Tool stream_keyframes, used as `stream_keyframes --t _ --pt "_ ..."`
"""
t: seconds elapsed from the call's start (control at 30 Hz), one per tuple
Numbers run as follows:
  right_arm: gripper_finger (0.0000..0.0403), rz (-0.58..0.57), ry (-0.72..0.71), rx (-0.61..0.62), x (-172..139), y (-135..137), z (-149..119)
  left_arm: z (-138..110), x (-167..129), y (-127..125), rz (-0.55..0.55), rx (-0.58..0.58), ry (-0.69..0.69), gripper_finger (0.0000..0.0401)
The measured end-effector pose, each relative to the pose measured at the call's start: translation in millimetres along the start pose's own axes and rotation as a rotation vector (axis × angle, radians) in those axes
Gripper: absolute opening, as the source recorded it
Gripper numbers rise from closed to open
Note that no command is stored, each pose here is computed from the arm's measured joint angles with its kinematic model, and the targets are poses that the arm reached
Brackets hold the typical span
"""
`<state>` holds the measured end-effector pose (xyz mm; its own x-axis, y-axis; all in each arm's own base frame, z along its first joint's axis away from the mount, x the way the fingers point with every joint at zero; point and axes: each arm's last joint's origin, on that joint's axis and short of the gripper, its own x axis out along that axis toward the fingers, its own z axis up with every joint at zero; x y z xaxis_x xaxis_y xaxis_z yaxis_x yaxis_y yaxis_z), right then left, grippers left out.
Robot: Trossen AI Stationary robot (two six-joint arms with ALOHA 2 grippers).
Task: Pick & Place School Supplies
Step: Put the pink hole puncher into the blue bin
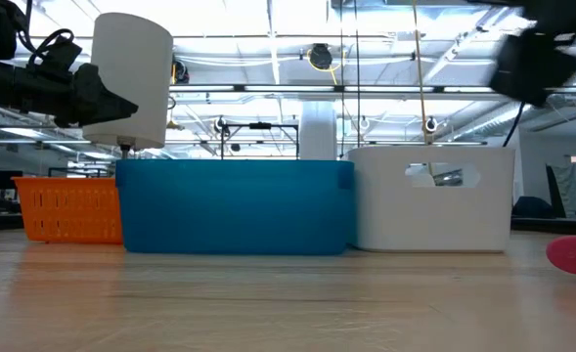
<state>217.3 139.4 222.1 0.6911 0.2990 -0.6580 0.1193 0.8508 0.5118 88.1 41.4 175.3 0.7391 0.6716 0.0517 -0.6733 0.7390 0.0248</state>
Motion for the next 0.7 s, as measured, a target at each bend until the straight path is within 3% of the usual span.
stream_keyframes --t 0.2,0.3,0.5,0.7 --pt "0.0199 -0.18 0.181 0.399 -9 5 -35 0 0 0 0.0 0.0 0.0 0.0182" --pt "0.0189 -0.286 0.219 0.535 -11 3 -49 0 0 0 0.0 0.0 0.0 0.0182" --pt "0.0167 -0.456 0.251 0.616 -11 -4 -65 0 0 0 0.0 0.0 0.001 0.0182" --pt "0.0154 -0.513 0.351 0.649 -3 -7 -73 0 0 0 0.0 0.0 0.0 0.0182"
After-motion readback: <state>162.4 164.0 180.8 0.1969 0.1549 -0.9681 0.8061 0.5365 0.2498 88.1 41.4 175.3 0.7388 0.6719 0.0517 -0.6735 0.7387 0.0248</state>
